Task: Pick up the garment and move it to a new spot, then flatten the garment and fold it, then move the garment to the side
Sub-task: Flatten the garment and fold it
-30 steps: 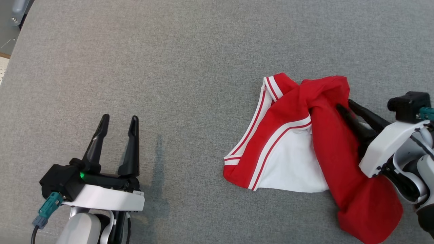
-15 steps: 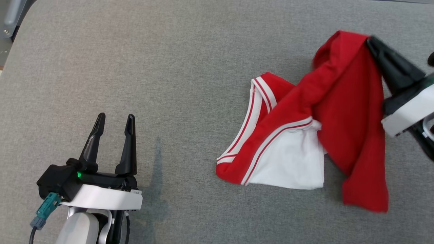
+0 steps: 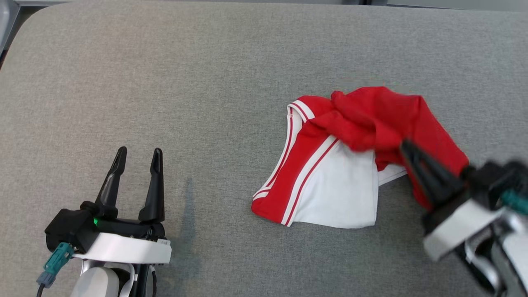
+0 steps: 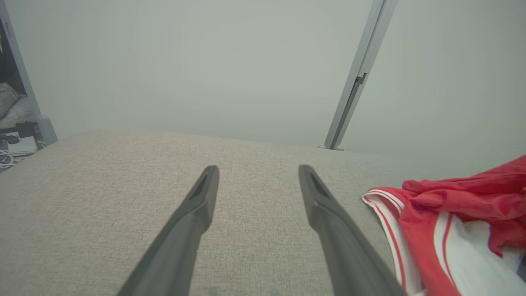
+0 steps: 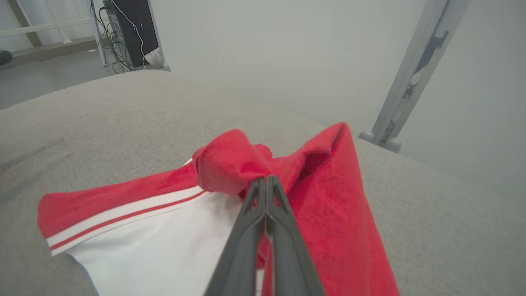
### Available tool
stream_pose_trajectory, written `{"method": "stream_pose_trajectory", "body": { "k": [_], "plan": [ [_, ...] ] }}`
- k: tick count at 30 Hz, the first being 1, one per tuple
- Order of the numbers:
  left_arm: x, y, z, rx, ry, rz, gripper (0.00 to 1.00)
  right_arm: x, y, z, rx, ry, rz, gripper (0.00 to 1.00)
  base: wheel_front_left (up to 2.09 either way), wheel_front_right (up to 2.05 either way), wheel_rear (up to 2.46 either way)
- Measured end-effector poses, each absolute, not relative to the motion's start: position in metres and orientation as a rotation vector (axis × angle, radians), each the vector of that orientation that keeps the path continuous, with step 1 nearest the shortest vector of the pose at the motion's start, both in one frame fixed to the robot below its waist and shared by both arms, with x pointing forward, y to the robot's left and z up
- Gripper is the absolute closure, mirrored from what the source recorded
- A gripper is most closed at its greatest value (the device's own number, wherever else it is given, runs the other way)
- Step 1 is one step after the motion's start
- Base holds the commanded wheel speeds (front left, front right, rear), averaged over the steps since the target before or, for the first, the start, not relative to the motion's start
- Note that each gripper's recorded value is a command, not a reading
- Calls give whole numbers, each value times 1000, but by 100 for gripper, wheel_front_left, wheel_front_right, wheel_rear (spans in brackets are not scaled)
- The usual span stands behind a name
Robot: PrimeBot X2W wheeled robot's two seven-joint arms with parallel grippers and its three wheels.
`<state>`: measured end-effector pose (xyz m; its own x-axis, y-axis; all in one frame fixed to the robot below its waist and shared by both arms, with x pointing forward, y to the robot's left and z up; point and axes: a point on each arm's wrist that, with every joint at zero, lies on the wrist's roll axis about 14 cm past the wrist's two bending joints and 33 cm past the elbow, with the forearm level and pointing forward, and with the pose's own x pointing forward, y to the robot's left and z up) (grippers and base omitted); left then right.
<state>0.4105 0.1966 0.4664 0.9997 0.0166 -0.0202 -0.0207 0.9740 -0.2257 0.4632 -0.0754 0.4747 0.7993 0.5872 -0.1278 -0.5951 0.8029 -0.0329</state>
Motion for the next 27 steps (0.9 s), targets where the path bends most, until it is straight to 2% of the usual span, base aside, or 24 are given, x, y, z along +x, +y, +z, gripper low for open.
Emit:
{"method": "stream_pose_trajectory", "body": {
  "k": [6,9,14,15,16,20,27],
  "plan": [
    [410,192,466,-226,23,-1,0,415,-111,416,116,293,428,100,0,0,0],
    [410,192,468,-219,19,-9,0,399,-123,404,192,321,339,100,0,0,0],
    [409,187,469,-216,24,-27,0,387,-125,393,277,343,271,100,0,0,0],
    [409,187,469,-215,27,-28,0,385,-125,393,283,338,266,69,0,0,0],
    [409,187,470,-214,25,-30,0,386,-124,394,291,327,261,1,0,0,0],
    [410,186,474,-210,17,-37,0,393,-120,407,312,267,260,0,0,0,0],
    [407,184,482,-207,-1,-40,0,418,-129,460,265,71,256,0,0,0,0]
  ]
}}
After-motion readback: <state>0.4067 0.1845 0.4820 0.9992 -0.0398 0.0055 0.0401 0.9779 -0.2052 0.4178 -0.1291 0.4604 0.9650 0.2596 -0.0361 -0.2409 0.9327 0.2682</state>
